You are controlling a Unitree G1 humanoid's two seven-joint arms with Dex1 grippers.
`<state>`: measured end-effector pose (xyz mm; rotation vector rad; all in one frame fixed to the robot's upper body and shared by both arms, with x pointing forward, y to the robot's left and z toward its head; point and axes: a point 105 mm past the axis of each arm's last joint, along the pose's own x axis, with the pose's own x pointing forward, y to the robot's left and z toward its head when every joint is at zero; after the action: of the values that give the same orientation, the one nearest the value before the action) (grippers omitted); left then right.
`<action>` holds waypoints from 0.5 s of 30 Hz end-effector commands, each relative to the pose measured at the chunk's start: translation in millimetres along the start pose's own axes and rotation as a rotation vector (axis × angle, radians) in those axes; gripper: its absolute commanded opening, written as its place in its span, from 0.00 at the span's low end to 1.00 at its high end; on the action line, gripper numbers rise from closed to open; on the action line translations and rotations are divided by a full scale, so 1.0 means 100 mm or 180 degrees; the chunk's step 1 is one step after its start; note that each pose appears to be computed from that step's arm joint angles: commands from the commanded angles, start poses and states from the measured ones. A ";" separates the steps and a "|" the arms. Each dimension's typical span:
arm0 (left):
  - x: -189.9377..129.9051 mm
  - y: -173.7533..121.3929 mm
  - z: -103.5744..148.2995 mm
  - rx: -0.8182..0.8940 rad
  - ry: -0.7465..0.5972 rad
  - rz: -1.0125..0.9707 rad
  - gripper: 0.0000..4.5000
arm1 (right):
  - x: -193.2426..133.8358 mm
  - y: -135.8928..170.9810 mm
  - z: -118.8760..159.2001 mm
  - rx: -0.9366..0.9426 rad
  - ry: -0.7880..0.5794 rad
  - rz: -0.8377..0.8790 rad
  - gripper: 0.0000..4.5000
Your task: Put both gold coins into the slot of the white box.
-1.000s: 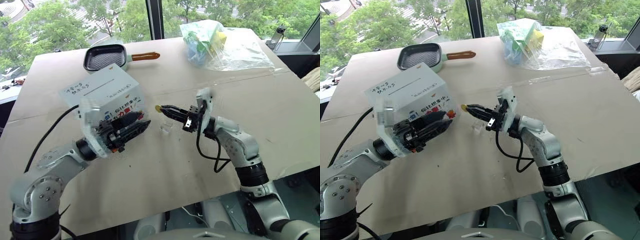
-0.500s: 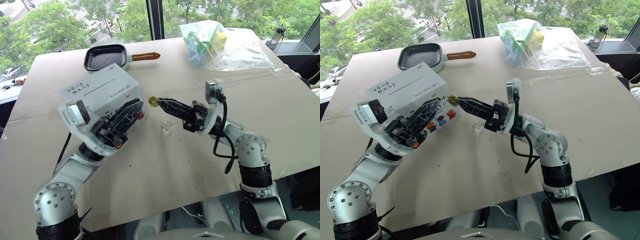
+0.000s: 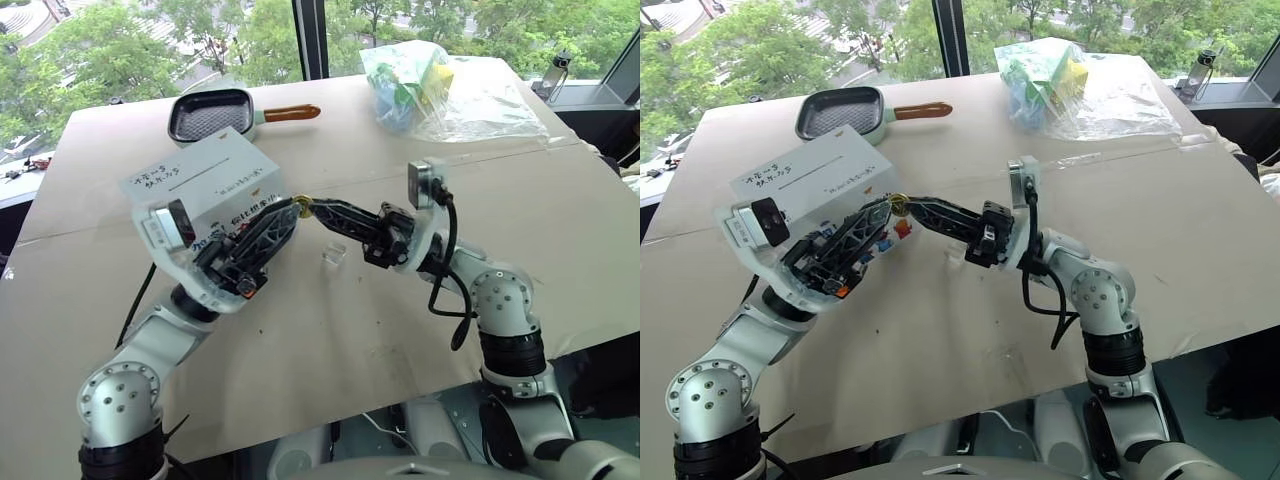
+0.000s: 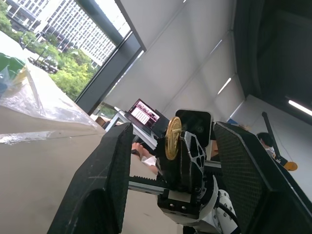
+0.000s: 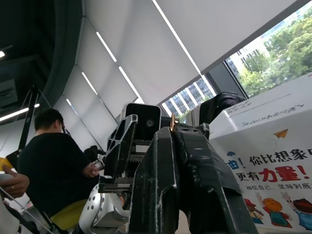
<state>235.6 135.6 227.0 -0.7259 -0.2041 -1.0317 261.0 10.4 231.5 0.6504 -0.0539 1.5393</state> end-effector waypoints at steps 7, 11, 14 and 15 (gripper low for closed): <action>0.08 -0.13 0.01 -0.0085 0.0019 -0.0258 0.01 | 0.05 0.17 0.07 -0.0098 -0.0051 0.0212 0.00; 0.09 -0.13 0.01 -0.0086 0.0033 -0.0257 0.00 | 0.05 0.15 0.07 -0.0098 -0.0052 0.0185 0.13; 0.09 -0.12 0.07 0.0052 0.0025 -0.0200 0.00 | 0.05 0.14 0.05 -0.0086 -0.0015 0.0155 0.38; 0.10 -0.13 0.16 0.0182 -0.0007 -0.0178 0.00 | 0.04 0.11 0.06 -0.0142 -0.0014 0.0076 0.47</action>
<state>235.2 129.3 232.7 -0.7262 -0.1905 -1.0751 258.1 10.6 232.4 0.6461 -0.0499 1.5469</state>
